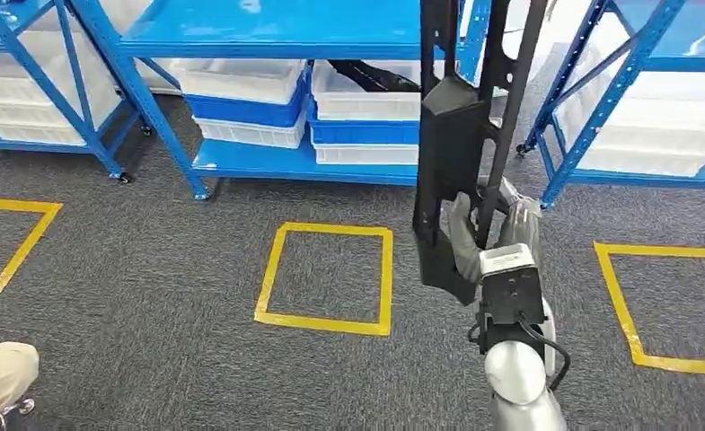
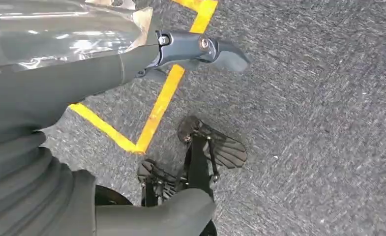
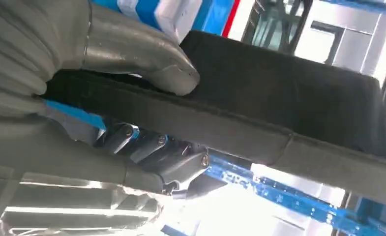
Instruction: Take the parts from the cabinet and place them on the table.
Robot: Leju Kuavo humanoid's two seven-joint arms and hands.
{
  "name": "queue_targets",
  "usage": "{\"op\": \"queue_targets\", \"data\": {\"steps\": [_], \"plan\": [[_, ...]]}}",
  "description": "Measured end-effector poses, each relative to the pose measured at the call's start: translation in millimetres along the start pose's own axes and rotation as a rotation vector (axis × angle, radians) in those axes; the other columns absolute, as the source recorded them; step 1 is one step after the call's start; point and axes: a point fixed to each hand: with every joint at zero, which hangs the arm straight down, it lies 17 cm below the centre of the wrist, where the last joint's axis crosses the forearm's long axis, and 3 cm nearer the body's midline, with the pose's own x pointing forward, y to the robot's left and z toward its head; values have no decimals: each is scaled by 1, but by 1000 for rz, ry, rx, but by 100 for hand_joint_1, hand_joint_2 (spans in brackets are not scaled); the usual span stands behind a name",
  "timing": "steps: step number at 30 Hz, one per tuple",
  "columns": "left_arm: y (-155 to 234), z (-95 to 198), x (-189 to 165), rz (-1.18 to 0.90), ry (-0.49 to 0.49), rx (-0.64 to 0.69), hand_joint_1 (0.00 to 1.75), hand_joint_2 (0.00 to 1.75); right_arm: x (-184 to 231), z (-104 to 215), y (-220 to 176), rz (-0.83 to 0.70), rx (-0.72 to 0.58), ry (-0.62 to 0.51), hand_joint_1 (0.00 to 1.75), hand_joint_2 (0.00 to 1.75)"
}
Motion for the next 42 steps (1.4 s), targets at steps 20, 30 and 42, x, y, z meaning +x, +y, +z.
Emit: {"op": "queue_targets", "data": {"steps": [20, 30, 42], "plan": [[4, 0, -3, 70, 18, 47, 0, 175, 4, -13, 22, -24, 43, -9, 175, 175], [8, 2, -10, 80, 28, 62, 0, 175, 2, -15, 28, -31, 46, -4, 175, 175], [4, 2, -6, 66, 17, 43, 0, 175, 6, -15, 30, -25, 47, -8, 175, 175]]}}
